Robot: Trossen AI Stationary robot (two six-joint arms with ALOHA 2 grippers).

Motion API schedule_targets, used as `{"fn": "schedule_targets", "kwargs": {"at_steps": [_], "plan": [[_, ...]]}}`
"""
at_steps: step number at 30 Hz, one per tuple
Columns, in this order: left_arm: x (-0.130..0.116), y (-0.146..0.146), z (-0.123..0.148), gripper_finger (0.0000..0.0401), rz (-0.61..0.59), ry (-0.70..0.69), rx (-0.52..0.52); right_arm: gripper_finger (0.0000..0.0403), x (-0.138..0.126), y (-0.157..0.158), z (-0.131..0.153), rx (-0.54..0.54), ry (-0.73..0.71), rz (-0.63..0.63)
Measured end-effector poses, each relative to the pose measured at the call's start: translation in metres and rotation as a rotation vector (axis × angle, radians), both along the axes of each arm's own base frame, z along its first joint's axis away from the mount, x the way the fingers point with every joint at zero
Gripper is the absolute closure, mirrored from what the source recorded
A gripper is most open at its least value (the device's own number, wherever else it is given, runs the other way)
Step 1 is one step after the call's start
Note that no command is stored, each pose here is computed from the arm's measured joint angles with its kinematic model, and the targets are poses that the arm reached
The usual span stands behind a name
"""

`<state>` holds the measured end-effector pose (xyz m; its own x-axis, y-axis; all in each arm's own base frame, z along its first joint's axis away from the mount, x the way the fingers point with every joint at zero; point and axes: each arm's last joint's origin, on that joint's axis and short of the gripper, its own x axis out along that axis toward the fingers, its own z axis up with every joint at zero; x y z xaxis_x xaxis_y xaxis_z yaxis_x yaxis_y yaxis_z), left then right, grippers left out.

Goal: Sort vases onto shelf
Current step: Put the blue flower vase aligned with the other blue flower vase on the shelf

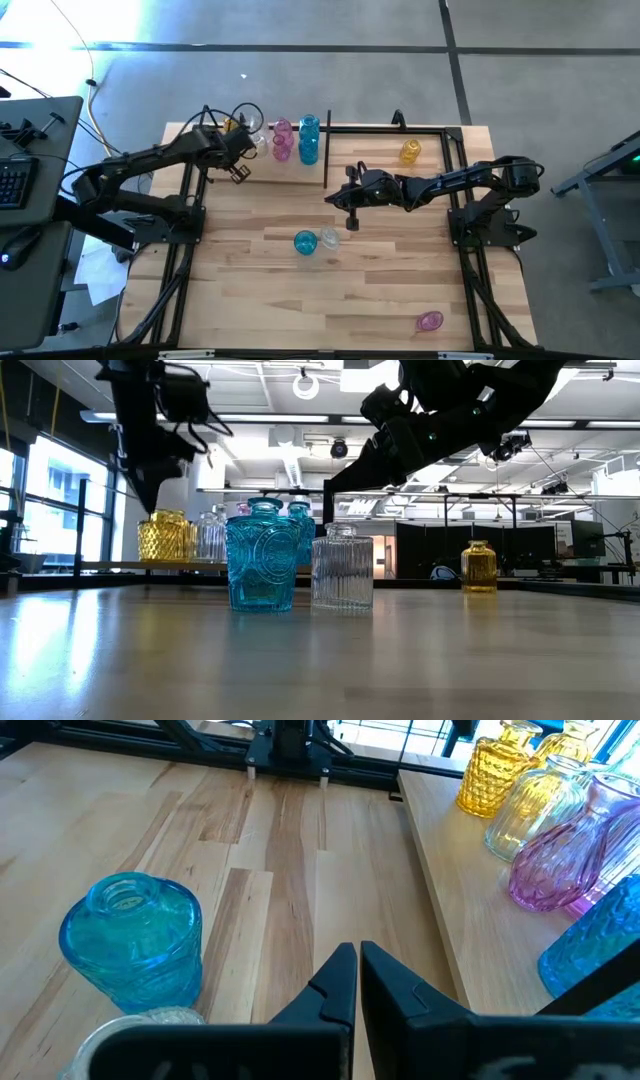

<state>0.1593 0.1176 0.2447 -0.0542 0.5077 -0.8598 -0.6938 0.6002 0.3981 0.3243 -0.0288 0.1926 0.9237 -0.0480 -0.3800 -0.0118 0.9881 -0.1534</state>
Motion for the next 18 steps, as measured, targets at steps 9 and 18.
{"fn": "schedule_targets", "kwargs": {"at_steps": [9,18], "plan": [[-0.002,-0.047,0.036,0.0401,-0.112,-0.402,0.085,0.0403,0.0,0.0,0.0,0.005,-0.001,-0.002],[0.019,-0.087,0.008,0.0401,-0.564,-0.995,0.04,0.0403,0.001,0.002,0.001,0.024,-0.011,-0.005]]}}
